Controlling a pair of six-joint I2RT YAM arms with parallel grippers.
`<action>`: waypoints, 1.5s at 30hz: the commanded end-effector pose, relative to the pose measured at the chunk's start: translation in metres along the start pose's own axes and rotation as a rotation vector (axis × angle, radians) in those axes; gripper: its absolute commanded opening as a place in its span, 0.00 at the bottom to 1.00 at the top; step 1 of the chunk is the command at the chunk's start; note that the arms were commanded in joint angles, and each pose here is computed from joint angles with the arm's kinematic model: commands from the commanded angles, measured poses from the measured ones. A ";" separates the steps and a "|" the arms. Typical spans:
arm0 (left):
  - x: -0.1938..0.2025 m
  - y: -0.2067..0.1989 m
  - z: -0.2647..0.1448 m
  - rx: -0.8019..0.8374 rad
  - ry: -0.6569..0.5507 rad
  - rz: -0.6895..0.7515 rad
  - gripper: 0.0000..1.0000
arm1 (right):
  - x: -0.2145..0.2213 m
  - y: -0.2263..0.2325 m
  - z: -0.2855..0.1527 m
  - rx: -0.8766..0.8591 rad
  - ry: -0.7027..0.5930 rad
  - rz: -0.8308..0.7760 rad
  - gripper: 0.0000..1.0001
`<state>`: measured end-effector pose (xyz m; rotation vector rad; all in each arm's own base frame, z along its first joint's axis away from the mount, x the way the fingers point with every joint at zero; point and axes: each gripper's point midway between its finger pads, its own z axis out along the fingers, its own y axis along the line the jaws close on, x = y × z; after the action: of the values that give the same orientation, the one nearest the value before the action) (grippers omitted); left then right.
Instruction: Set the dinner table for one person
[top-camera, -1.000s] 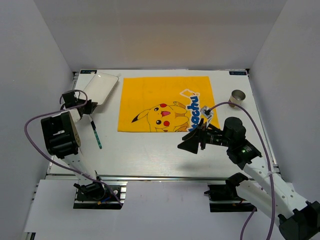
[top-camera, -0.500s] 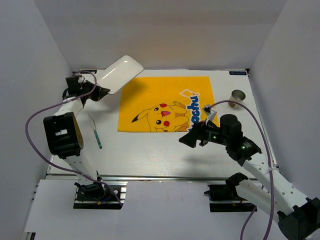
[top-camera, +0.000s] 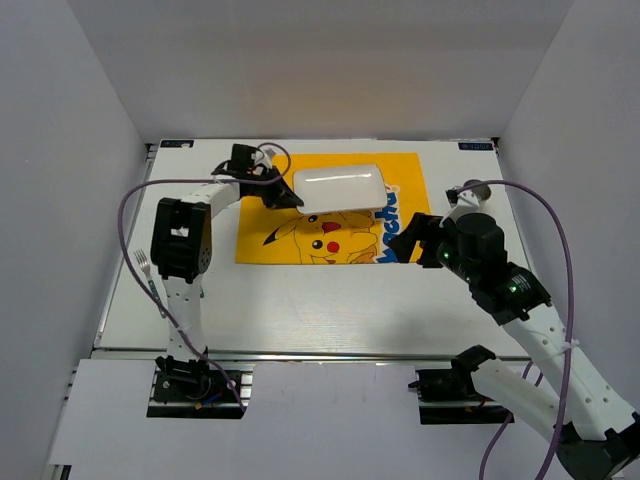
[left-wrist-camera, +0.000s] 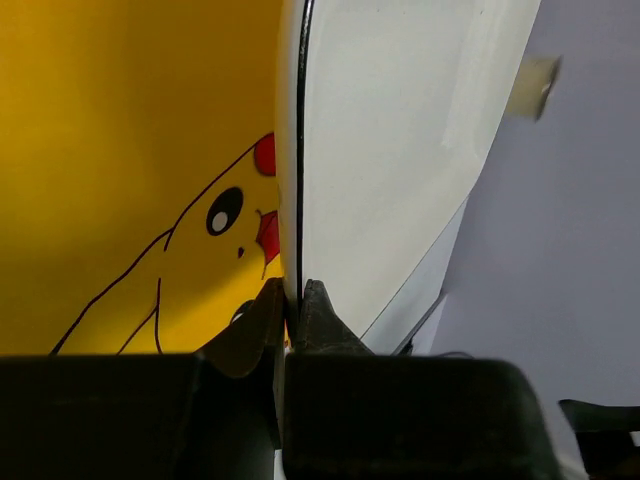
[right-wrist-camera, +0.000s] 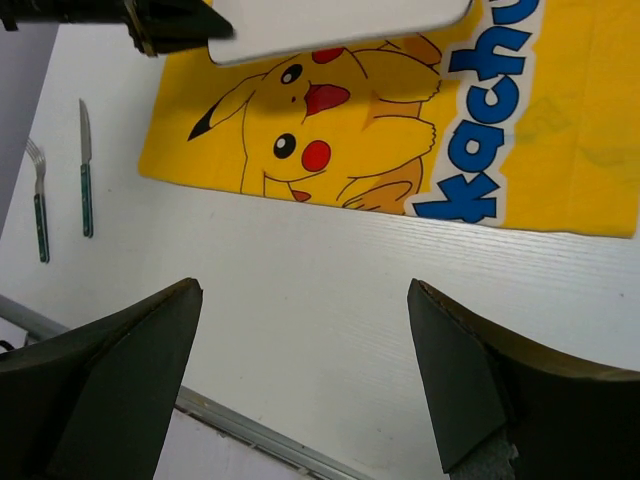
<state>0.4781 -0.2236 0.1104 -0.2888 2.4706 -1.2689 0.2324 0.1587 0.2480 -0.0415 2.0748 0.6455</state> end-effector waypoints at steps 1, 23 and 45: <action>-0.011 -0.064 -0.020 0.192 0.001 0.171 0.00 | -0.005 -0.012 -0.011 0.067 -0.020 -0.017 0.89; -0.003 -0.072 0.007 0.341 0.164 0.270 0.00 | 0.020 -0.008 -0.010 -0.004 0.036 -0.026 0.89; 0.005 -0.021 0.033 0.261 0.197 0.182 0.00 | 0.030 -0.003 -0.009 -0.052 0.060 -0.031 0.89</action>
<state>0.4844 -0.2479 0.0389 -0.0746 2.5863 -1.3761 0.2088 0.1527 0.2152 -0.0879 2.1599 0.6442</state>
